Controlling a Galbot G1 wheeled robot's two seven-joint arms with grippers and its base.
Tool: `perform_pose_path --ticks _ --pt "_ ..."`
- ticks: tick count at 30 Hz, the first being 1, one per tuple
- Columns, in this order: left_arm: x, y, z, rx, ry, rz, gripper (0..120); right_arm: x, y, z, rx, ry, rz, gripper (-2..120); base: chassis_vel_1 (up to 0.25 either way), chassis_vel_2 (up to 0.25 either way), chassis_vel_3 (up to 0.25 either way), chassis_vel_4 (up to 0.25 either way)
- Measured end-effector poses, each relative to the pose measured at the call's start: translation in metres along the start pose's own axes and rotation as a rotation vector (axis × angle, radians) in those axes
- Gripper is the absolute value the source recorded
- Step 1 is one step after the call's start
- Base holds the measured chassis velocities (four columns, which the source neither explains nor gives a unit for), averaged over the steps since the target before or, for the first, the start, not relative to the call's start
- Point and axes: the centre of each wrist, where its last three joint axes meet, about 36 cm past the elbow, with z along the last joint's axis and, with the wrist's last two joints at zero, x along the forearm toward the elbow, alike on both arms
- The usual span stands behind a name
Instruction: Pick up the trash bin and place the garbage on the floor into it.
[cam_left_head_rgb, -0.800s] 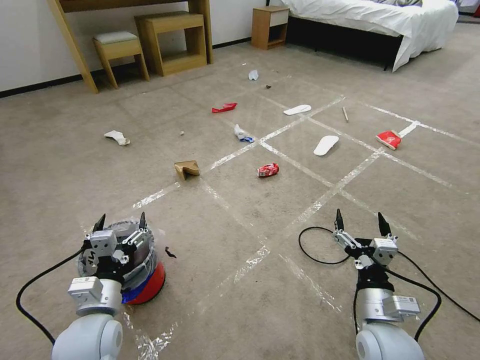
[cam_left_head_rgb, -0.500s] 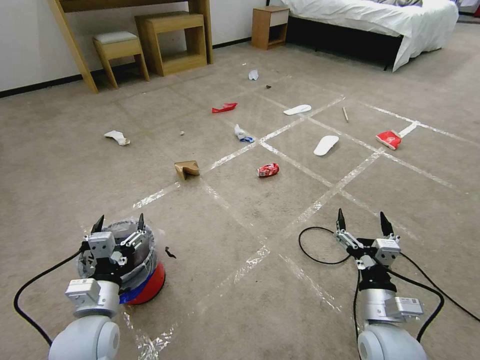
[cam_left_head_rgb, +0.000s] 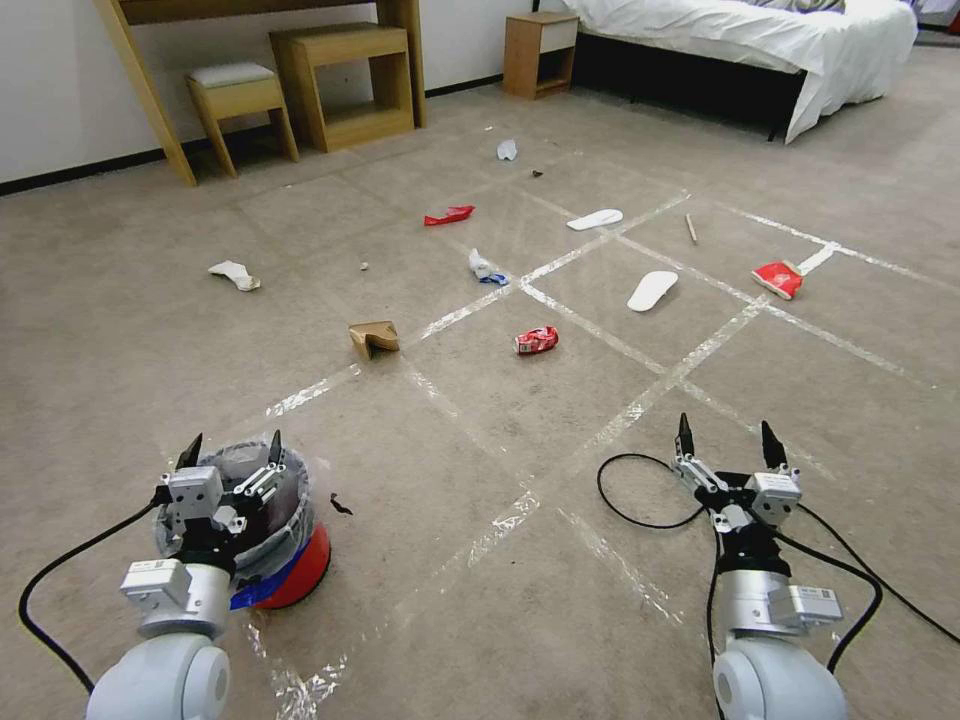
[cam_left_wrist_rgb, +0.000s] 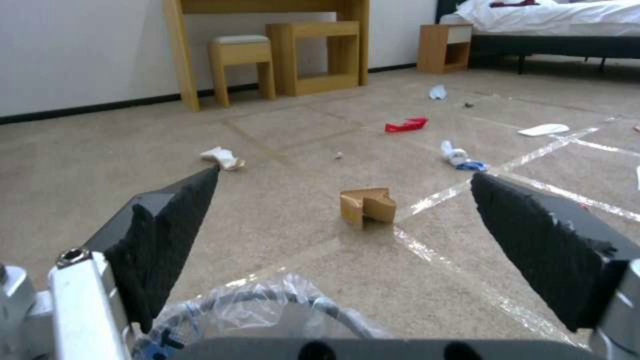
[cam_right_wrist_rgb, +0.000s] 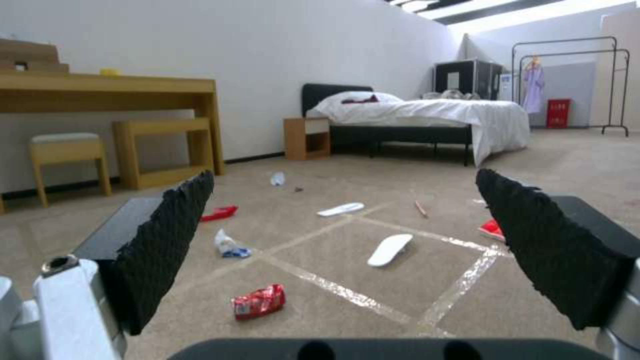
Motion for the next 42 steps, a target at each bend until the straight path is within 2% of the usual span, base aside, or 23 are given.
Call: perform_pose_path --ticks 14,17,21,23,24,25,27,28,29,30,31,32,33,36,37,40,42 --pt "0.002 0.006 -0.004 0.001 0.001 -0.003 100 0.001 0.002 0.003 0.002 -0.004 -0.013 100 0.0 0.0 0.0 0.0" --pt "0.003 0.007 -0.006 0.003 0.014 -0.003 100 0.002 0.002 0.004 0.003 -0.004 -0.013 100 0.0 0.0 0.0 0.0" --pt "0.003 0.016 -0.012 0.008 0.063 -0.009 100 0.001 0.0 0.003 0.004 -0.006 -0.01 100 0.0 0.0 0.0 0.0" --pt "0.002 0.024 -0.016 0.004 0.097 -0.018 100 0.001 0.0 0.003 0.005 -0.006 -0.008 100 0.0 0.0 0.0 0.0" --pt "0.0 0.034 -0.022 -0.002 0.125 -0.028 100 0.001 -0.002 0.003 0.007 -0.006 -0.005 100 0.0 0.0 0.0 0.0" --pt "0.0 0.034 -0.022 -0.002 0.125 -0.028 100 0.001 -0.002 0.003 0.007 -0.006 -0.005 100 0.0 0.0 0.0 0.0" --pt "-0.002 0.04 -0.026 0.015 0.152 -0.041 100 0.001 -0.003 0.003 0.007 -0.005 -0.002 100 0.0 0.0 0.0 0.0" --pt "-0.005 0.047 -0.03 0.049 0.197 -0.061 100 0.001 -0.004 0.003 0.008 -0.005 0.001 100 0.0 0.0 0.0 0.0" --pt "-0.005 0.047 -0.03 0.049 0.197 -0.061 100 0.001 -0.004 0.003 0.008 -0.005 0.001 100 0.0 0.0 0.0 0.0" --pt "-0.008 0.053 -0.032 0.068 0.235 -0.07 100 0.001 -0.004 0.003 0.008 -0.005 0.003 100 0.0 0.0 0.0 0.0" --pt "-0.009 0.055 -0.032 0.076 0.255 -0.07 100 0.001 -0.004 0.003 0.008 -0.004 0.003 100 0.0 0.0 0.0 0.0" --pt "-0.013 0.06 -0.031 0.1 0.311 -0.084 100 0.001 -0.004 0.004 0.007 -0.003 0.005 100 0.0 0.0 0.0 0.0" --pt "-0.013 0.06 -0.031 0.1 0.311 -0.084 100 0.001 -0.004 0.004 0.007 -0.003 0.005 100 0.0 0.0 0.0 0.0" --pt "-0.022 0.07 -0.03 0.153 0.433 -0.101 100 0.001 -0.005 0.005 0.008 0.0 0.01 100 0.0 0.0 0.0 0.0" --pt "-0.022 0.07 -0.03 0.153 0.433 -0.101 100 0.001 -0.005 0.005 0.008 0.0 0.01 100 0.0 0.0 0.0 0.0" --pt "-0.037 0.093 -0.023 0.156 0.559 -0.118 100 0.002 -0.007 0.005 0.01 0.003 0.016 100 0.0 0.0 0.0 0.0" --pt "-0.041 0.099 -0.023 0.153 0.58 -0.122 100 0.003 -0.007 0.005 0.012 0.005 0.017 100 0.0 0.0 0.0 0.0"
